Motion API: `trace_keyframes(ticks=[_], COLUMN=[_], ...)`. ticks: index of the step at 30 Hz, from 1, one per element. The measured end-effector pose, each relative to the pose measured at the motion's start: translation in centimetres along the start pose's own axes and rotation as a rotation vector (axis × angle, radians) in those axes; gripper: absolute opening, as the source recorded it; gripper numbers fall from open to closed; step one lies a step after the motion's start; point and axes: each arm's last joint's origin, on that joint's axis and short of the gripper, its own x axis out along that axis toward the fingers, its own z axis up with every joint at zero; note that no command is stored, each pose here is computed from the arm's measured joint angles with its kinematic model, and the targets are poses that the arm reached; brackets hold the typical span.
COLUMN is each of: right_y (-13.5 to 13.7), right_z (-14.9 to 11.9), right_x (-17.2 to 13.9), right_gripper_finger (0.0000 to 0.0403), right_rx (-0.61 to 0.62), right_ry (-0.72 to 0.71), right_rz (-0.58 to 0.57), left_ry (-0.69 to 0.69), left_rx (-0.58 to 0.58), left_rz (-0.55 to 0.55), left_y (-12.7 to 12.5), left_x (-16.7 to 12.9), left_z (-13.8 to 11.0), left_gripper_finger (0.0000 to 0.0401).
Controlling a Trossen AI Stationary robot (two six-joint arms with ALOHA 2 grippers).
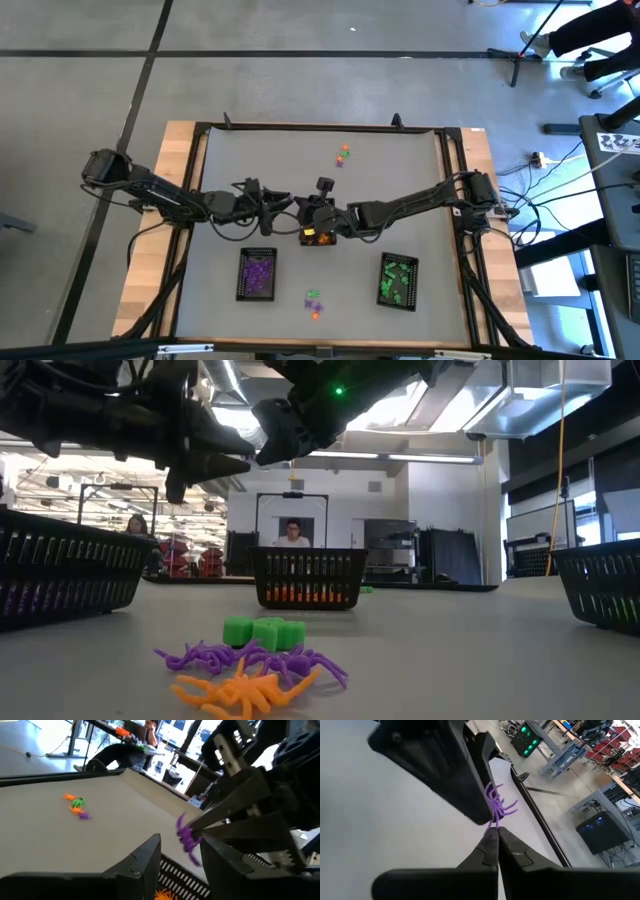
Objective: Sort Halloween decoration
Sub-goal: Put the violet spider toy into the bottom left black bin
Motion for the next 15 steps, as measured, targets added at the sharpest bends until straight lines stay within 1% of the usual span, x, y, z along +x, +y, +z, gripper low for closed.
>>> trace_keyframes(ticks=[3, 5, 8, 12, 13, 15], right_y=[0.0, 0.0, -0.01, -0.01, -0.01, -0.01], right_z=[0.01, 0.0, 0.01, 0.01, 0.01, 0.01], right_x=[0.0, 0.0, -0.01, -0.01, -0.01, -0.01], right_gripper_finger=[0.0, 0.0, 0.0, 0.0, 0.0, 0.0], right_rx=[0.001, 0.001, 0.002, 0.002, 0.002, 0.002], right_ry=[-0.001, 0.0, 0.0, 0.0, 0.0, 0.0], right_rz=[0.0, 0.0, 0.0, 0.0, 0.0, 0.0], left_ry=[0.0, -0.002, -0.002, 0.0, -0.001, 0.0], left_rx=[-0.001, -0.001, 0.002, 0.039, 0.047, 0.054], left_rz=[0.011, 0.017, 0.019, 0.018, 0.018, 0.018], left_y=[0.21, 0.33, 0.36, 0.35, 0.35, 0.35], left_x=[0.11, 0.16, 0.18, 0.18, 0.18, 0.18], left_z=[0.04, 0.09, 0.1, 0.1, 0.1, 0.1], left_gripper_finger=[0.0123, 0.0109, 0.0075, 0.0017, 0.0009, 0.0007])
